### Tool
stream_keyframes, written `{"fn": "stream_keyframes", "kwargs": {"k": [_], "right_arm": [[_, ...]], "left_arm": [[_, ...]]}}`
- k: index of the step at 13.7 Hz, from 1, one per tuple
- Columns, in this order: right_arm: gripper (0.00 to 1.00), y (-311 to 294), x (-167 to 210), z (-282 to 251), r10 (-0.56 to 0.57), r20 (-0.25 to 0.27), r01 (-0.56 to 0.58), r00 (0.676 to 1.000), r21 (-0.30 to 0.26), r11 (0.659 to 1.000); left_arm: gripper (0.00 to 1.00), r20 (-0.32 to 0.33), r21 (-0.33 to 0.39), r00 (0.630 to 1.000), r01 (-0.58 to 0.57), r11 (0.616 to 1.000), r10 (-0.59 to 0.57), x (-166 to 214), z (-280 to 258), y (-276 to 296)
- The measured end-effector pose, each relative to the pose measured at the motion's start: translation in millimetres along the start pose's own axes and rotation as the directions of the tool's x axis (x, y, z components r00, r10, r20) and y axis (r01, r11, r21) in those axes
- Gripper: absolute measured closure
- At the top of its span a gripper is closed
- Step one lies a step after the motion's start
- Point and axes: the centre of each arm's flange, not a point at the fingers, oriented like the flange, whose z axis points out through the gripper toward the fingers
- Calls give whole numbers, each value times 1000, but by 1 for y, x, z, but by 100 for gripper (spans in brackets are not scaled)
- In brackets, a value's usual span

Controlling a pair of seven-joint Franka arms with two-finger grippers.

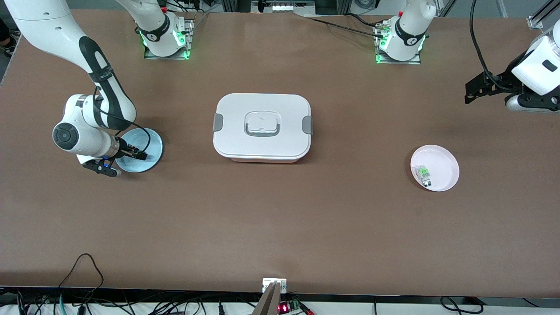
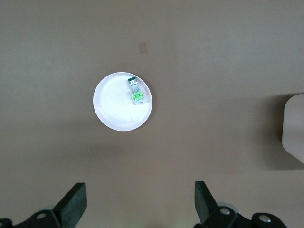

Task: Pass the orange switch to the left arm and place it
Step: 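Close the right gripper on the orange switch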

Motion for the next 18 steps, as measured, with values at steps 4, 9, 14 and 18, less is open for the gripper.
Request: {"fn": "stream_keyframes", "kwargs": {"k": [4,9,14,18], "right_arm": [[0,-1,-2,3,-2,7,2,1000,-2,1000],[2,-8,-4,3,-14,10,14,1000,-1,1000],[20,-12,-5,2,-21,8,21,1000,1,1000],[27,-12,-5,0,-40,7,40,999,2,999]], "left_arm": [[0,0,0,1000,0,1000,0,0,0,0],[0,0,0,1000,0,1000,0,0,0,0],[0,0,0,1000,0,1000,0,0,0,0],[0,0,0,1000,0,1000,0,0,0,0]]}}
